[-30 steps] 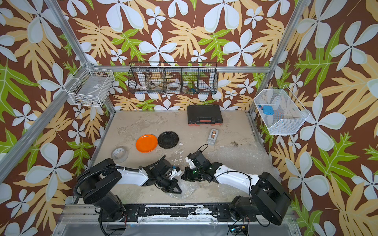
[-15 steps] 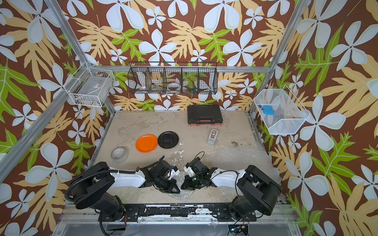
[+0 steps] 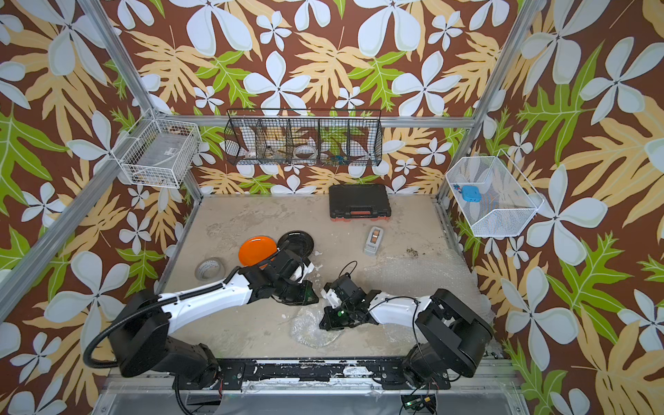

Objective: Wrap dinner plates in bubble wrap
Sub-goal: Wrap the plate in the bubble wrap.

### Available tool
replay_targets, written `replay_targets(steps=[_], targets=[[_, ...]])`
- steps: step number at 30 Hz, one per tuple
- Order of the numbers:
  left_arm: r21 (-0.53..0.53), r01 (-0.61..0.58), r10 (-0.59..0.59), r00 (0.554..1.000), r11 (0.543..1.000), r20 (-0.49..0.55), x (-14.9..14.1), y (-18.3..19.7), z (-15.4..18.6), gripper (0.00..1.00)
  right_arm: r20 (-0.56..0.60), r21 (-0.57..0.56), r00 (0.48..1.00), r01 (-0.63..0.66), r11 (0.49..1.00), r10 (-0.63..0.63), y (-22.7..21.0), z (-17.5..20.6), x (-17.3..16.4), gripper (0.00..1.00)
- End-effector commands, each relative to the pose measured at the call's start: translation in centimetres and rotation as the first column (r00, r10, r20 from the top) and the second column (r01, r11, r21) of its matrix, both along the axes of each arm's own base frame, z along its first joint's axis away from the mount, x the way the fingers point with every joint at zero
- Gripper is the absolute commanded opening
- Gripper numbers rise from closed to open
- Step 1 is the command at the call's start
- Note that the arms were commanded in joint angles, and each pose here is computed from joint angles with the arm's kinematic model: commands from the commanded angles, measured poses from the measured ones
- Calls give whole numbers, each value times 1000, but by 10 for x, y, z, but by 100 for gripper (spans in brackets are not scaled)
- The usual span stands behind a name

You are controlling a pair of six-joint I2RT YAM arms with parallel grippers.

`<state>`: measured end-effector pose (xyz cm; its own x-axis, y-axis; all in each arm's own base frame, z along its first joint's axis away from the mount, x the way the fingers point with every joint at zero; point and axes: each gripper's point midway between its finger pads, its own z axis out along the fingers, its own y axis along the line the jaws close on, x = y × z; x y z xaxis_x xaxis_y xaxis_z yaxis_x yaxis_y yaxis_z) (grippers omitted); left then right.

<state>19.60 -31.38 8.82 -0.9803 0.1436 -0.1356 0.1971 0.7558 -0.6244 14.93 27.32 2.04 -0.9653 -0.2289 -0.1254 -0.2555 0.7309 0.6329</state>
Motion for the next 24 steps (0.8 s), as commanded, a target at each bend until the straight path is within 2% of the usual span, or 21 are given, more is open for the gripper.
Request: replay_targets(steps=[1,6,11,15,19,24], targets=[[2,67,-67,996,998,-61,-14,0,-19,6,32,-190,997,75,979,-70,-35,-26,4,0],[48,98,-90,986,994,-137,-27,7,-65,5,56,-188,996,83,979,-73,-33,-22,11,0],[134,80,-57,984,988,-169,-44,36,-94,5,94,-213,992,100,972,-81,-38,-21,30,0],[130,33,-7,981,991,-196,-63,55,-96,6,167,-189,986,30,982,2,-19,-11,53,0],[42,-84,92,965,996,-247,-81,64,-90,5,219,-134,970,-74,988,103,9,-4,69,0],[-22,-186,176,959,982,-224,-79,69,-69,7,233,-98,957,-152,984,171,18,4,65,0]])
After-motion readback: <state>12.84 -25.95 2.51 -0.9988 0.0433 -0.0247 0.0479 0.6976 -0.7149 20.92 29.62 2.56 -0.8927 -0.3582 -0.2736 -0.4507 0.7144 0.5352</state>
